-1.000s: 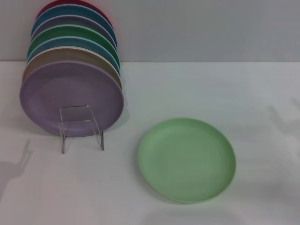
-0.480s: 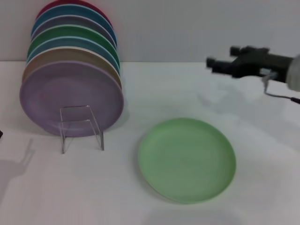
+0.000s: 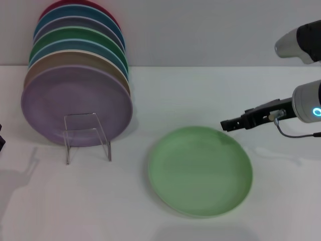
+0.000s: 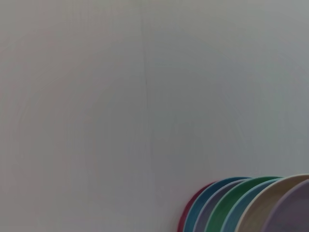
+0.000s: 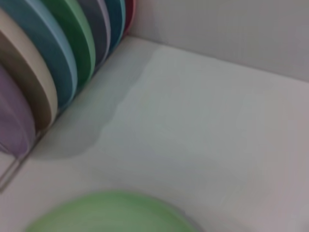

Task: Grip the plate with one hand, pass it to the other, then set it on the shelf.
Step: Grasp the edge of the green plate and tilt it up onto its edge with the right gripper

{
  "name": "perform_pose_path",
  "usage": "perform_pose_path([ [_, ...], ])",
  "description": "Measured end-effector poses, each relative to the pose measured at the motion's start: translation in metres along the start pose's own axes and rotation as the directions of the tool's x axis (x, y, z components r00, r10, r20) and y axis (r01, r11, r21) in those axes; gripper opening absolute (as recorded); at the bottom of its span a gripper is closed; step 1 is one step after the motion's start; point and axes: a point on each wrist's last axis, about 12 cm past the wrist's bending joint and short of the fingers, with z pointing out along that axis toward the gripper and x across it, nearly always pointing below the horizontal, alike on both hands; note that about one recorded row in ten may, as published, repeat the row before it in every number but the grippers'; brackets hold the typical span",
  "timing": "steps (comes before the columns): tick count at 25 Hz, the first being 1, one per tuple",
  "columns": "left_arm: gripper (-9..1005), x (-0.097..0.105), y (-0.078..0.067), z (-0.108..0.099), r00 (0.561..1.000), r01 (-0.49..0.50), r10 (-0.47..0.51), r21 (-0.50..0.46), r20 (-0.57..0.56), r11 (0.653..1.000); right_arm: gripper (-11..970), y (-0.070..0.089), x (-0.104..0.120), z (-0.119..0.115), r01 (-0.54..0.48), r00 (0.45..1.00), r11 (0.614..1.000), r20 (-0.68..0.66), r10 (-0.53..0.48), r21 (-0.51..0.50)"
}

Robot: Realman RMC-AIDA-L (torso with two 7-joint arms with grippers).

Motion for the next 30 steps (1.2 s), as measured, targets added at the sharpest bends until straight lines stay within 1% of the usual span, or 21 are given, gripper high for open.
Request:
perform_pose_path([
  [3, 809, 0.0, 0.0, 0.001, 1.0, 0.0, 0.0, 0.002, 0.001, 1.0, 832, 0.0, 0.002, 0.004, 0.015, 1.0, 1.0, -0.026, -0.014, 0.005],
  [4, 809, 0.0, 0.0, 0.001, 1.0, 0.0, 0.0, 0.003, 0.001, 1.0, 832, 0.001, 0.003, 0.009, 0.022, 0.999, 1.0, -0.045, -0.022, -0.003],
  [13, 809, 0.0, 0.0, 0.001, 1.0, 0.0, 0.0, 0.004, 0.002, 1.0, 831, 0.003, 0.009, 0.027, 0.027, 0.994, 0.999, -0.107, -0.03, -0.03],
  [17, 809, -0.001, -0.001, 0.003, 1.0, 0.0, 0.0, 0.007, 0.01, 1.0, 832, 0.001, 0.012, 0.031, 0.042, 0.99, 0.999, -0.132, -0.043, -0.007],
  [28, 810, -0.002, -0.004, 0.007, 1.0, 0.005, -0.006, 0.022, 0.017, 1.0, 831, 0.001, 0.016, 0.036, 0.042, 0.988, 0.999, -0.149, -0.043, -0.007],
  [30, 810, -0.002, -0.004, 0.007, 1.0, 0.006, -0.007, 0.023, 0.018, 1.0, 797, 0.001, 0.016, 0.036, 0.047, 0.987, 0.999, -0.155, -0.047, -0.007],
])
